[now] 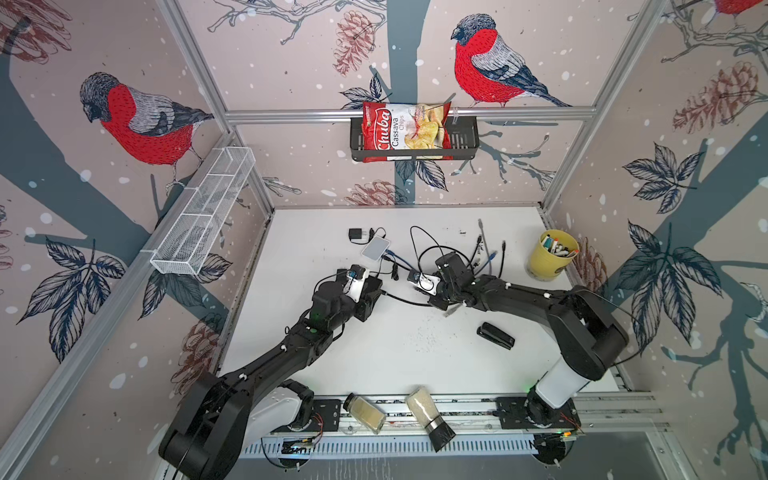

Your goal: Insert the plug into the switch port

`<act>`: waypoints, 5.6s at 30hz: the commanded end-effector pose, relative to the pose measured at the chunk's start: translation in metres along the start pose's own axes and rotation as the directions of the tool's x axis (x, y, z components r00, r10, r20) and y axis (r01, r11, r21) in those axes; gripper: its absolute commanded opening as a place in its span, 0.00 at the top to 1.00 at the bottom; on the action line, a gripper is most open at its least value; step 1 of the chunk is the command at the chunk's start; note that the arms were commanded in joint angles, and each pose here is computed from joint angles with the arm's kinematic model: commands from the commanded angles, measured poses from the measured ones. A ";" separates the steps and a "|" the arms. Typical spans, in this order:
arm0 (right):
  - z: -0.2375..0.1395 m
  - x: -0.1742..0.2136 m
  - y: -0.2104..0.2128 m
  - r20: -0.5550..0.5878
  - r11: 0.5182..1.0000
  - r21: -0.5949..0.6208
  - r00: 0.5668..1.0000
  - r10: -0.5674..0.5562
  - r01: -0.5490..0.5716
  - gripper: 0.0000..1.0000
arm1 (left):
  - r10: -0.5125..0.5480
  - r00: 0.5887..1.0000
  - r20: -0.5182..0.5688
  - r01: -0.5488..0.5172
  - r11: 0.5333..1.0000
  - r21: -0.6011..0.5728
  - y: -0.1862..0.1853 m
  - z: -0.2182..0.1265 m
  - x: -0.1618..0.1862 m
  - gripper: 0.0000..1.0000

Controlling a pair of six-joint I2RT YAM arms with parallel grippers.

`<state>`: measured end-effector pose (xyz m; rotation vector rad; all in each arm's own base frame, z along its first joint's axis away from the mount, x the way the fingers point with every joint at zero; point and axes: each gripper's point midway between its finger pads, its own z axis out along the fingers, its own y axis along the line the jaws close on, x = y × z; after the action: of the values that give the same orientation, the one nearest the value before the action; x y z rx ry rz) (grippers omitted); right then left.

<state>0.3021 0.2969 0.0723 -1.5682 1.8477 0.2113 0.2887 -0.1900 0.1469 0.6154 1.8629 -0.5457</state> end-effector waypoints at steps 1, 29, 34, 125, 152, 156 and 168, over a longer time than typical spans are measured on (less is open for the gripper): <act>-0.006 -0.020 -0.003 0.096 0.999 0.025 0.994 -0.044 0.042 0.96 | 0.177 0.982 0.072 -0.180 0.982 0.047 -0.012 -0.003 -0.017 0.47; -0.026 -0.061 0.049 0.313 0.983 -0.035 0.936 -0.161 0.180 0.94 | 0.652 0.758 0.012 -0.636 0.736 0.231 -0.053 0.035 0.011 0.51; -0.029 -0.067 0.057 0.336 0.979 -0.044 0.926 -0.175 0.201 0.94 | 0.672 0.740 0.022 -0.650 0.707 0.280 -0.059 0.038 0.017 0.54; -0.058 -0.064 0.056 0.458 0.976 -0.082 0.877 -0.144 0.203 0.71 | 0.535 0.804 0.260 -0.585 0.633 0.507 -0.091 0.024 -0.004 1.00; -0.050 -0.069 0.053 0.466 0.977 -0.085 0.875 -0.135 0.196 0.84 | 0.549 0.791 0.271 -0.604 0.632 0.485 -0.088 0.022 -0.007 1.00; -0.047 -0.068 0.050 0.456 0.980 -0.077 0.881 -0.127 0.182 0.79 | 0.548 0.789 0.276 -0.608 0.632 0.481 -0.088 0.021 -0.009 1.00; -0.053 -0.072 0.045 0.477 0.984 -0.054 0.870 -0.125 0.171 0.75 | 0.548 0.793 0.268 -0.603 0.638 0.480 -0.087 0.021 -0.009 1.00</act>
<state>0.2383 0.3352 0.1276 -1.5821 1.3819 0.5654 0.2509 -0.2696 0.1493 1.4850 1.3134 -0.6517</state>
